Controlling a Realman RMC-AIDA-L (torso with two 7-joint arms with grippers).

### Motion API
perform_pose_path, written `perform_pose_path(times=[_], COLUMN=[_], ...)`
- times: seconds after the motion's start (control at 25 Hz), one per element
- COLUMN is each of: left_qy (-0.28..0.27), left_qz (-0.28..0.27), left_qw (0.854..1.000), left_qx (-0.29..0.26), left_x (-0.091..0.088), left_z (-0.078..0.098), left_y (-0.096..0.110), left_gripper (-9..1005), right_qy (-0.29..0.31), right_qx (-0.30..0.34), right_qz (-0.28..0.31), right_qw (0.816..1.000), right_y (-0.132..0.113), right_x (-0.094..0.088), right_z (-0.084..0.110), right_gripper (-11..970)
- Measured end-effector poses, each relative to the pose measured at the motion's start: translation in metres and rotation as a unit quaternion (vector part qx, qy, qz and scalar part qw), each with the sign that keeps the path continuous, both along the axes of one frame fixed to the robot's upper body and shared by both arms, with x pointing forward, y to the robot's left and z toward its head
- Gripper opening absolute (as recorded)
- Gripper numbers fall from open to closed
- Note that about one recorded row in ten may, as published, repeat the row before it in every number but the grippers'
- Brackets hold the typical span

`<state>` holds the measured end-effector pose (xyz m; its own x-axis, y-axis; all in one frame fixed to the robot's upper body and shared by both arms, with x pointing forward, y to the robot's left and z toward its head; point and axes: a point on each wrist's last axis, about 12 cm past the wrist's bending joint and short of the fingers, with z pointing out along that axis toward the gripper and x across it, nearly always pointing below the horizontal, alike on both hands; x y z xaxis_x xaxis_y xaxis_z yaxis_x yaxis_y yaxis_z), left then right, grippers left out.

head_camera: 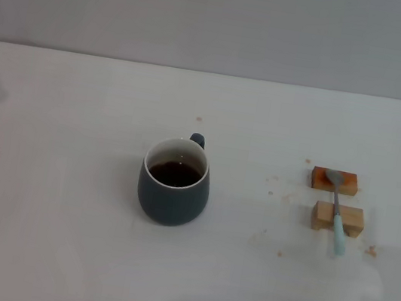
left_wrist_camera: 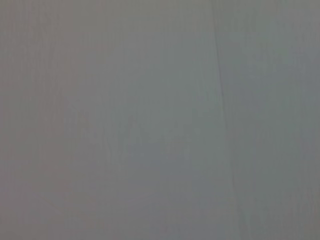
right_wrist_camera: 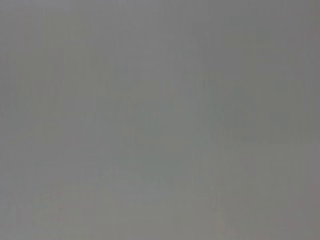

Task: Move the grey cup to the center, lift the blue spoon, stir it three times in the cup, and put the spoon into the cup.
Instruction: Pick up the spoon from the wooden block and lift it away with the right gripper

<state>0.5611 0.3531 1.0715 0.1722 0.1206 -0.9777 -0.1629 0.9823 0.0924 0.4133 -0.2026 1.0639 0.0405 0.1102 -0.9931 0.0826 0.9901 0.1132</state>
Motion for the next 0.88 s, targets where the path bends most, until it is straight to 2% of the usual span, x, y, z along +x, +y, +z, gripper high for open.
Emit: perform_pose_path(times=[0.88], left_qy=[-0.01], left_qz=[0.004], left_qw=[1.0], left_qx=[-0.002], left_x=[0.004], left_z=[0.005], left_y=[0.001], left_gripper=[-2], right_qy=[0.055], right_qx=[0.005], right_qz=[0.057], right_qw=[0.997], right_y=[0.017], right_x=[-0.001], right_z=[-0.014], right_gripper=[805])
